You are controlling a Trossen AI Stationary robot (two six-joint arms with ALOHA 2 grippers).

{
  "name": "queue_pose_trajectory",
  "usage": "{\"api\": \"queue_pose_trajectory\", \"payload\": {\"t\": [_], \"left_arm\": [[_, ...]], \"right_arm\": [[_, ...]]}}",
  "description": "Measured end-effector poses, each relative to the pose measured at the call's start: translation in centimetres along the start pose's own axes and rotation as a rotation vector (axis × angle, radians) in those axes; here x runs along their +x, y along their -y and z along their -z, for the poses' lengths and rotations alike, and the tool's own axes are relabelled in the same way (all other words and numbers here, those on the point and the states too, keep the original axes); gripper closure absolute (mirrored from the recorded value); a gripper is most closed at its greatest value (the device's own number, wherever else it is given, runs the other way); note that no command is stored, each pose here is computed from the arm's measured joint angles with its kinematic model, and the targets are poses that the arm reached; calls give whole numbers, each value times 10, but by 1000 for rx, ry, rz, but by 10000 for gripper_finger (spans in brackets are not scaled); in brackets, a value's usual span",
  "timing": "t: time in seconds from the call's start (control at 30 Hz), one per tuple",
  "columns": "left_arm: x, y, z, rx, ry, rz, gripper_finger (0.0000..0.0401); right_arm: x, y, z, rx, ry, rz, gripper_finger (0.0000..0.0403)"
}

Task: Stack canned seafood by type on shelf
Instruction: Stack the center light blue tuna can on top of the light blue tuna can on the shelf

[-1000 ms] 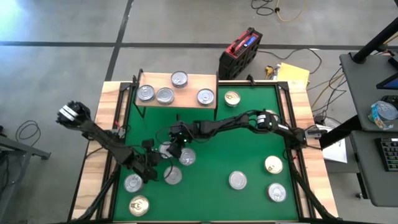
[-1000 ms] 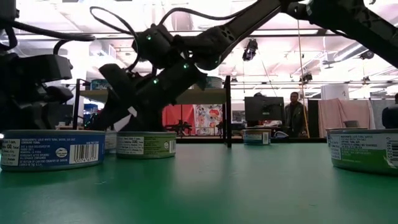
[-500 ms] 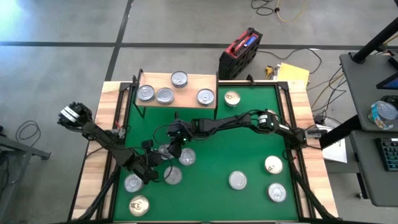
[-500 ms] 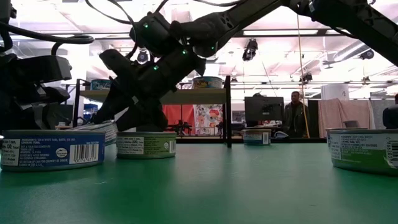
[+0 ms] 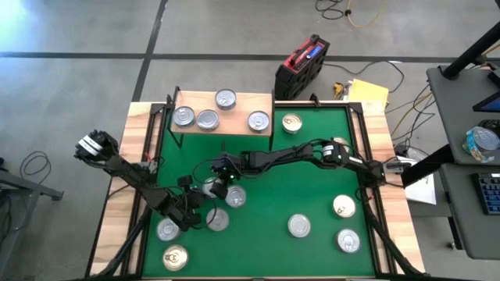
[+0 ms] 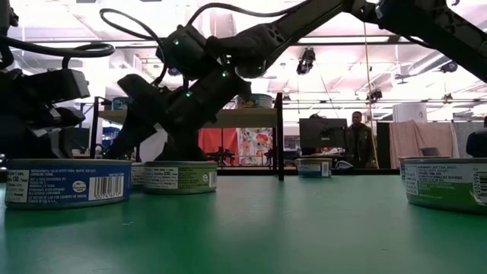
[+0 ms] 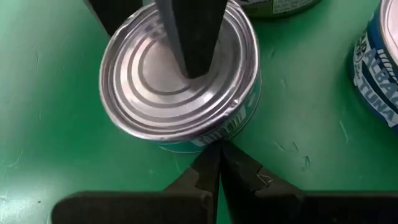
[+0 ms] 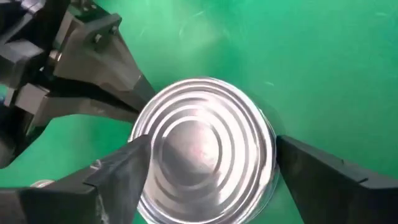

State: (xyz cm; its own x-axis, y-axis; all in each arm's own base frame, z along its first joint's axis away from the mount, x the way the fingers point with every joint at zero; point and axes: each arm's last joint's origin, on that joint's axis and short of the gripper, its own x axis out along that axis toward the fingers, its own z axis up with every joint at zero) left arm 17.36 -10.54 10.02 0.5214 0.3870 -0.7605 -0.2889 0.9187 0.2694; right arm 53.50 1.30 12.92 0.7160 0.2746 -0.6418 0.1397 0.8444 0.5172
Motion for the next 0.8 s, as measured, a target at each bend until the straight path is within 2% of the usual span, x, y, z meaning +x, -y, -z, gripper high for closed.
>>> {"api": "queue_pose_trajectory", "payload": {"t": [0.2, 0.43, 0.6, 0.8], "left_arm": [[0, 1, -1, -2, 13, -6, 401], [-3, 3, -7, 6, 39, -26, 401], [-6, 4, -9, 10, 17, -34, 401], [-11, 0, -10, 30, -40, -100, 401]], "right_arm": [[0, 0, 0, -19, 3, 3, 89], [-6, -3, -4, -47, 16, 25, 163], [-18, -11, -12, -71, 37, 47, 209], [-19, -16, -9, -95, 13, 45, 258]]}}
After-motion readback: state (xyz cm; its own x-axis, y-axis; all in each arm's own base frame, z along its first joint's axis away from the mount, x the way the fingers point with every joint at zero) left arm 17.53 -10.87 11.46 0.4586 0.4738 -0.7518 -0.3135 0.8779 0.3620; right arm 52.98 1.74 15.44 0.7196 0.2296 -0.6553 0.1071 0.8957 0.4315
